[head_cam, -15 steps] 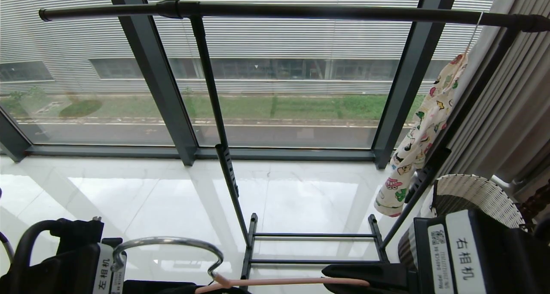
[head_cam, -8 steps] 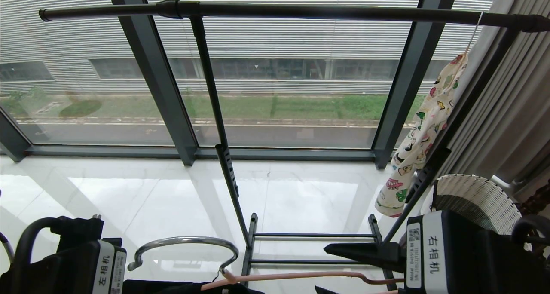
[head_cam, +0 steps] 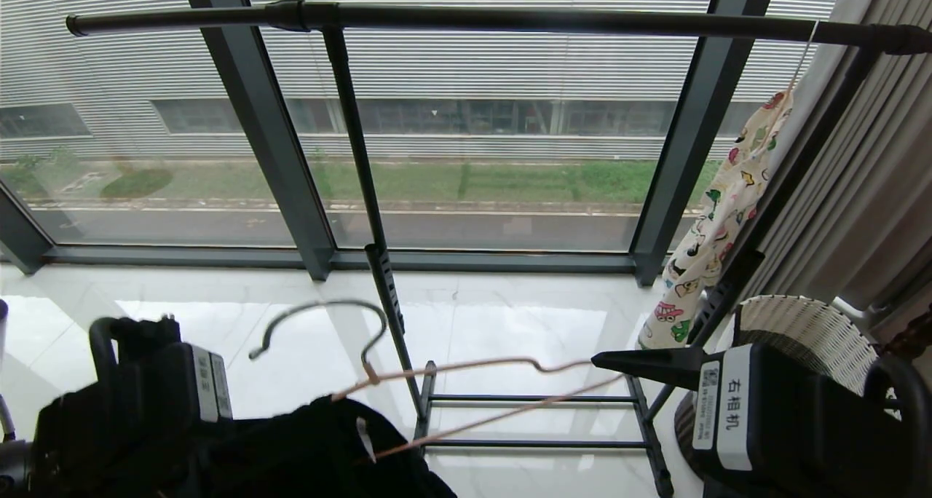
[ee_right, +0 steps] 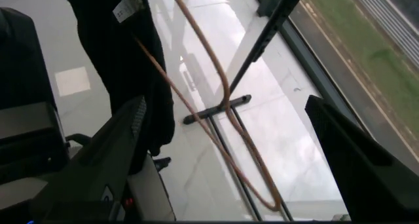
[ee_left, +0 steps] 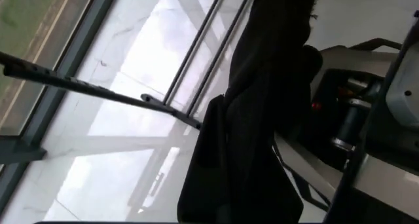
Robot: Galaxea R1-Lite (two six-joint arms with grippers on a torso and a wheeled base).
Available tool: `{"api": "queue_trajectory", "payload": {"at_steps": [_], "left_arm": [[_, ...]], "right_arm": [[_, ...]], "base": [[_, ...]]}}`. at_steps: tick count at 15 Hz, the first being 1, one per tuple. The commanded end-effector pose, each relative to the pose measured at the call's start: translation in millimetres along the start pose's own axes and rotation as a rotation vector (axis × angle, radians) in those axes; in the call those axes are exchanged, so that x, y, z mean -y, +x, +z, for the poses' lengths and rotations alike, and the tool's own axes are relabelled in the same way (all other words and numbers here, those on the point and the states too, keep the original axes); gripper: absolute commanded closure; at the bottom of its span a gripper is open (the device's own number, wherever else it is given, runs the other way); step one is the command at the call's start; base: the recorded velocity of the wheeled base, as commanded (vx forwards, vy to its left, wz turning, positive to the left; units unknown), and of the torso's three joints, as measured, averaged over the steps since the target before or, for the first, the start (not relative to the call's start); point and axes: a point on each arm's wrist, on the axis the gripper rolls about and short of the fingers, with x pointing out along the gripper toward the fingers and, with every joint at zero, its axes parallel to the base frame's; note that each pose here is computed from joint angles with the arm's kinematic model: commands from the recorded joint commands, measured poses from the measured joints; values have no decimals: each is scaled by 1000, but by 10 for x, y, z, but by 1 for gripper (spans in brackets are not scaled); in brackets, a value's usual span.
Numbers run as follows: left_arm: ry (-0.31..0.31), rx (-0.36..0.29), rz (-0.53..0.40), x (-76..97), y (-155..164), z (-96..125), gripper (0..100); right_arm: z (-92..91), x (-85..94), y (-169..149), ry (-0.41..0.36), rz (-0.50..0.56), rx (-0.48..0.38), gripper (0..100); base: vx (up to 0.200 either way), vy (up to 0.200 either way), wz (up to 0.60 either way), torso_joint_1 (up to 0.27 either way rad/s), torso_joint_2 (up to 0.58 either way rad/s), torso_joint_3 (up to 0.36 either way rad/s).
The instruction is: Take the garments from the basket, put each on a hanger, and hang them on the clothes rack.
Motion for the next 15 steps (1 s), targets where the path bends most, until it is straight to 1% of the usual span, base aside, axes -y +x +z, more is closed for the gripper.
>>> {"api": "queue_trajectory", "payload": {"at_steps": [1,2,4,5,6,8,10,13,15], "left_arm": [[-54,36,79,-176,71,63,100],[-73,71,98,-229,46,149,100],[-66,121,96,-260,-11,239,100],[-59,149,87,-266,-45,275,100],[-52,167,86,-276,-67,307,100],[-39,203,95,-301,-118,396,100],[-26,230,92,-284,-161,440,100],[-20,238,81,-258,-175,446,100],[-9,250,60,-226,-170,471,100]], "right_arm": [[-128,-53,18,-7,16,-33,0],[-167,-75,87,-3,11,-18,0],[-215,-115,316,20,-10,41,0],[-235,-109,469,54,-35,69,0],[-255,-111,609,90,-67,81,0],[-296,-98,871,157,-173,98,0],[-307,-34,1051,199,-263,112,0],[-281,112,1140,228,-324,125,0],[-278,133,1142,230,-331,127,0]], "base": [[0,0,0,0,0,0],[0,0,0,0,0,0],[0,0,0,0,0,0],[0,0,0,0,0,0],[0,0,0,0,0,0],[0,0,0,0,0,0],[0,0,0,0,0,0],[0,0,0,0,0,0],[0,0,0,0,0,0]]}}
